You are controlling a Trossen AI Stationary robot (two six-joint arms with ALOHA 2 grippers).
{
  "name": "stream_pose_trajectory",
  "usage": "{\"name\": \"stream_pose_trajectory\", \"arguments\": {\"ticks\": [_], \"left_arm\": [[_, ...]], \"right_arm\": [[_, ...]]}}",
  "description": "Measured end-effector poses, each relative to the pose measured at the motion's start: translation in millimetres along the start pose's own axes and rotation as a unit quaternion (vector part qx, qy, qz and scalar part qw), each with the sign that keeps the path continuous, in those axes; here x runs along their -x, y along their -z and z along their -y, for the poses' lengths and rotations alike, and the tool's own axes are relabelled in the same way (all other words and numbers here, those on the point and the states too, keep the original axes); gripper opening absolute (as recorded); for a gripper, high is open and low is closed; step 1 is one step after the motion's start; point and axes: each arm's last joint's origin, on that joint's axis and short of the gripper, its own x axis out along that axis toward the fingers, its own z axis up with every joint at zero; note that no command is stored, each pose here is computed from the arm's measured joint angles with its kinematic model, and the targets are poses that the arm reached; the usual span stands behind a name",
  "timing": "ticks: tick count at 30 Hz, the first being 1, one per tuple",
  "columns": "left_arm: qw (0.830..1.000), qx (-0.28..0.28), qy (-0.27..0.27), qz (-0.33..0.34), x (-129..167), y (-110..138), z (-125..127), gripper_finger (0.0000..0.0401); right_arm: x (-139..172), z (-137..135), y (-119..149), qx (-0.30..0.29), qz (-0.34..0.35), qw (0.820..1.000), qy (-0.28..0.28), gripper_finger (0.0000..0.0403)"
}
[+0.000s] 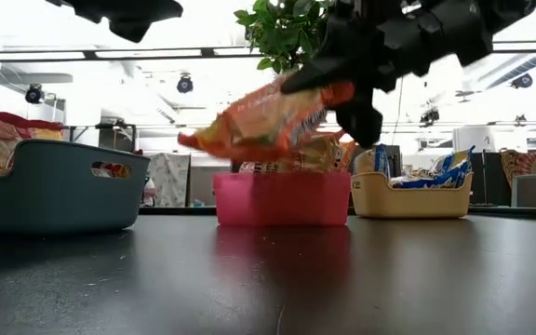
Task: Sort Maruchan noodles
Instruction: Put the orange noodle pack into the red bin
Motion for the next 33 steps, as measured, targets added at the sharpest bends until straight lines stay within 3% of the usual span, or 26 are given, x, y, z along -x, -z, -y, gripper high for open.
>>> {"name": "stream_pose_trajectory", "arguments": {"ticks": [5, 8, 13, 18, 27, 33], "left_arm": [[0.999, 0.008, -0.044, 0.019, 17, 5, -10, 0.0000], [0.998, 0.006, -0.055, 0.033, 24, 8, -14, 0.0000], [0.996, -0.004, -0.071, 0.057, 35, 3, -21, 0.0000], [0.994, -0.004, -0.078, 0.071, 39, -2, -23, 0.0000], [0.995, -0.008, -0.078, 0.066, 37, -1, -22, 0.0000], [0.995, -0.011, -0.077, 0.065, 37, 0, -22, 0.0000]], "right_arm": [[8, -14, -22, 0.061, 0.041, 0.997, 0.018, 0.0070], [13, -21, -37, 0.111, 0.059, 0.990, 0.061, 0.0070], [19, -36, -73, 0.205, 0.085, 0.964, 0.143, 0.0070], [19, -43, -108, 0.283, 0.087, 0.936, 0.189, 0.0070], [25, -22, -139, 0.406, 0.024, 0.878, 0.253, 0.0070], [25, -1, -140, 0.431, -0.025, 0.857, 0.280, 0.0070]]}}
